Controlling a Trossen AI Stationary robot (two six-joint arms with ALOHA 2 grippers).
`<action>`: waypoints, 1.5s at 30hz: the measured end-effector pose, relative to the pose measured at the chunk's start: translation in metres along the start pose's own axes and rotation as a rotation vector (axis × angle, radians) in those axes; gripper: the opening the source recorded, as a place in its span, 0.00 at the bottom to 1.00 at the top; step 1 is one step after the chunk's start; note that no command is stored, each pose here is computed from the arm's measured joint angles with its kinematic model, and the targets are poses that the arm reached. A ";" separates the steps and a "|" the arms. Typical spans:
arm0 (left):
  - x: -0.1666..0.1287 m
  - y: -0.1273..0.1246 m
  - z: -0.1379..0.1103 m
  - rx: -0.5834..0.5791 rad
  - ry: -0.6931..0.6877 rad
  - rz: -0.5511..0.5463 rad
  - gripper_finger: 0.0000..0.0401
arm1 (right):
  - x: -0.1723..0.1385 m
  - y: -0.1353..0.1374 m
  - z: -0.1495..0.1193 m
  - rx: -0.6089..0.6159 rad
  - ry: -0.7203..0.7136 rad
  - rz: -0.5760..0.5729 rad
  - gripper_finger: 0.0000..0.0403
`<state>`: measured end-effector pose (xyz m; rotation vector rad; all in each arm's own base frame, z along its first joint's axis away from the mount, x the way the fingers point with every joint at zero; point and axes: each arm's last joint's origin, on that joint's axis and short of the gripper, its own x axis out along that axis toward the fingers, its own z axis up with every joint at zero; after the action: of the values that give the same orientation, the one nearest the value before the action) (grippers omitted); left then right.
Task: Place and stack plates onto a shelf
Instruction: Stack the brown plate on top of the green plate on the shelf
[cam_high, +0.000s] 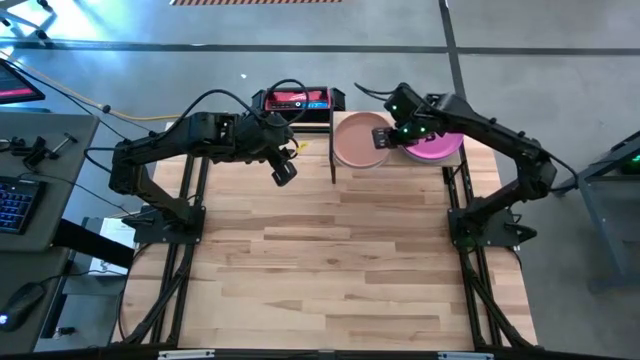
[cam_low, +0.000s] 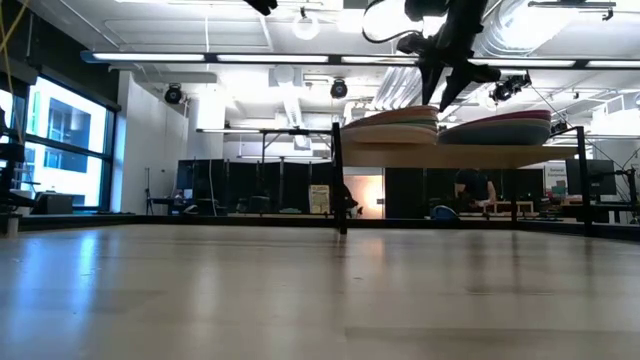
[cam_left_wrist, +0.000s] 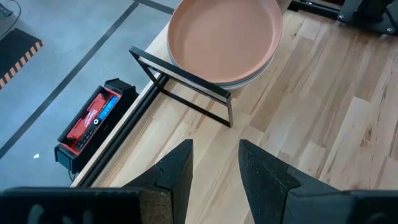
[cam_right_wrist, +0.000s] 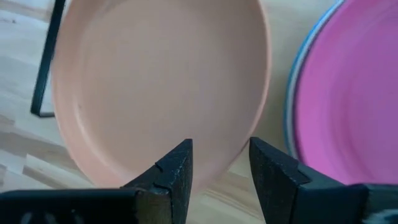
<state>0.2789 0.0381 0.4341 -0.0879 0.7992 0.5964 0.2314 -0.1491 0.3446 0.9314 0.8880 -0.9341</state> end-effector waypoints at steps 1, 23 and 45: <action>0.000 0.000 0.000 0.000 -0.001 0.000 0.29 | 0.001 0.002 -0.001 -0.006 0.004 0.001 0.33; 0.000 0.000 0.000 -0.001 0.000 0.000 0.29 | -0.012 0.004 -0.011 0.000 -0.011 0.016 0.33; -0.002 0.008 0.001 -0.001 -0.013 0.038 0.29 | 0.012 0.081 -0.067 -0.202 0.022 0.137 0.33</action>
<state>0.2740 0.0436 0.4371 -0.0696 0.7896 0.6325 0.2959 -0.0667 0.3315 0.8188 0.9071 -0.7043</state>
